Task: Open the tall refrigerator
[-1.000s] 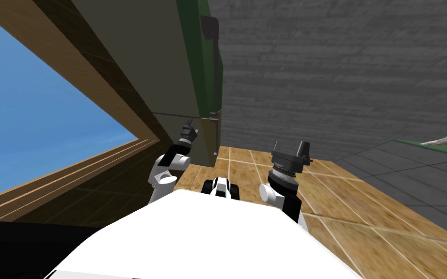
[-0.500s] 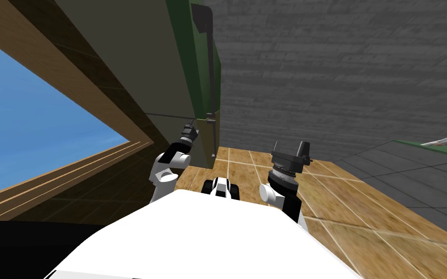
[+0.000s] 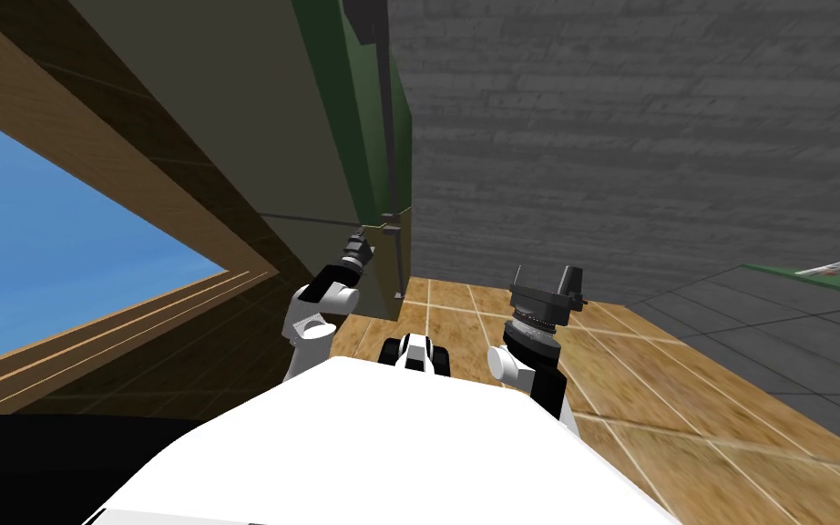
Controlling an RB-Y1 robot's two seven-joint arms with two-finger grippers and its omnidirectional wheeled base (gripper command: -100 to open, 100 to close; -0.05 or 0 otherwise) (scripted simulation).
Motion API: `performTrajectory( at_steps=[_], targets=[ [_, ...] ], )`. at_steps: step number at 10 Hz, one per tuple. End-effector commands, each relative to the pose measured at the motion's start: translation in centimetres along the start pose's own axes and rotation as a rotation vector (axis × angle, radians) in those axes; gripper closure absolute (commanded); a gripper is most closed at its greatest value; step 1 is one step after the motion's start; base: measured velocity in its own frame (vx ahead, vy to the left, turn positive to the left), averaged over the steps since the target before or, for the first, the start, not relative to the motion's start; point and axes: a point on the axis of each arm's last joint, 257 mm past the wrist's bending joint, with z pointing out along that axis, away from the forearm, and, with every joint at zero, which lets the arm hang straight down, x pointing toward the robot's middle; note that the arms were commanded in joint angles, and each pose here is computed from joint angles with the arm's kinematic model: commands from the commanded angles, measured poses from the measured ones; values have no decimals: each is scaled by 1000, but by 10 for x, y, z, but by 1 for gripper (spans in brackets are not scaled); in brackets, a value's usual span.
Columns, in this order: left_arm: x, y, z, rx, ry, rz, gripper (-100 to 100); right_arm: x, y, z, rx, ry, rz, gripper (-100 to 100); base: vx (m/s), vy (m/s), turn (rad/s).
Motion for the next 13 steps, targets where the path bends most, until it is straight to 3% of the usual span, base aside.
performTrajectory(
  at_steps=[1,11,13],
  targets=[
    [1,6,2,-35,-3,-4,-100,0,0,0,0,0,0,0,67,-25,-5],
    [3,27,4,-183,-10,-9,-100,0,0,0,0,0,0,0,58,-37,2],
    [0,18,-2,-186,-17,-5,-100,0,0,0,0,0,0,0,42,-12,27]
  ],
)
